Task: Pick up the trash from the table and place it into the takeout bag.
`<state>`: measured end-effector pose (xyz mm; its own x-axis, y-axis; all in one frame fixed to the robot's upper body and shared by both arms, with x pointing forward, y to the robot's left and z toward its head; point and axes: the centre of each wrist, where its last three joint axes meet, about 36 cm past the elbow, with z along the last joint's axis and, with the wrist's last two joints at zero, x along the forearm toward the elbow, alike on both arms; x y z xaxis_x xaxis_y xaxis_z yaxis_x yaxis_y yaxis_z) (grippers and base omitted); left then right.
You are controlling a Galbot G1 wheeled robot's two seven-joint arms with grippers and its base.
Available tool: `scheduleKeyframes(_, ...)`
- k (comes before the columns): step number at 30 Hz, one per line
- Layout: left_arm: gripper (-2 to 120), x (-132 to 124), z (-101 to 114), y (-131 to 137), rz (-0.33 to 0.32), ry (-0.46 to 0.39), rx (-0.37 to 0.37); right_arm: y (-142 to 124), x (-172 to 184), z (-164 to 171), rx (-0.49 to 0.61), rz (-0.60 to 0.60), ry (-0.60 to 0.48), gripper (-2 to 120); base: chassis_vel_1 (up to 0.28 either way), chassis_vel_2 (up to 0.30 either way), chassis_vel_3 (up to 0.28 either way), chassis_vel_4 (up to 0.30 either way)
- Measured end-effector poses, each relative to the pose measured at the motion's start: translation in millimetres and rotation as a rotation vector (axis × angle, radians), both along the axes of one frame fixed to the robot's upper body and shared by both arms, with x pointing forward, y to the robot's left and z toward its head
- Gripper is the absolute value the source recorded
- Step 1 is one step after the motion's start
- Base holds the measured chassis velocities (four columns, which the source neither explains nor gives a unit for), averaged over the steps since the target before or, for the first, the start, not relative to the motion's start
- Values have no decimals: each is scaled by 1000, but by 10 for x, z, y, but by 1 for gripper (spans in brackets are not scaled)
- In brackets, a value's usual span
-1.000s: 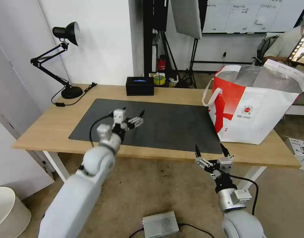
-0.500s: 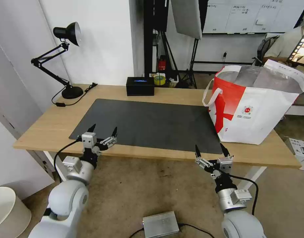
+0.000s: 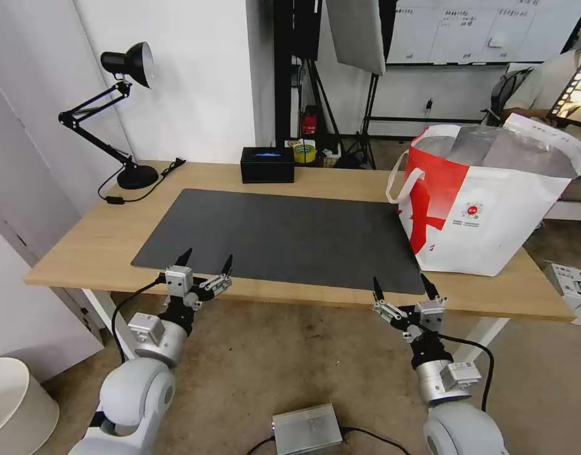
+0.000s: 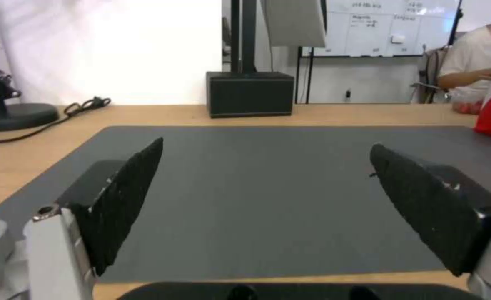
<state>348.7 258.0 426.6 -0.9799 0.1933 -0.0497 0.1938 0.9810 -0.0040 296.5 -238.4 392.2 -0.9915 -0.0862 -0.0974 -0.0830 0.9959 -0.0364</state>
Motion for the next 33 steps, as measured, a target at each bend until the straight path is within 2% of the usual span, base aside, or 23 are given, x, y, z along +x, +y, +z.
scheduleKeyframes(33,100,-84,-144,-71,-12,-9,-18,0,0,0,0,0,0,100,0,0,0,0)
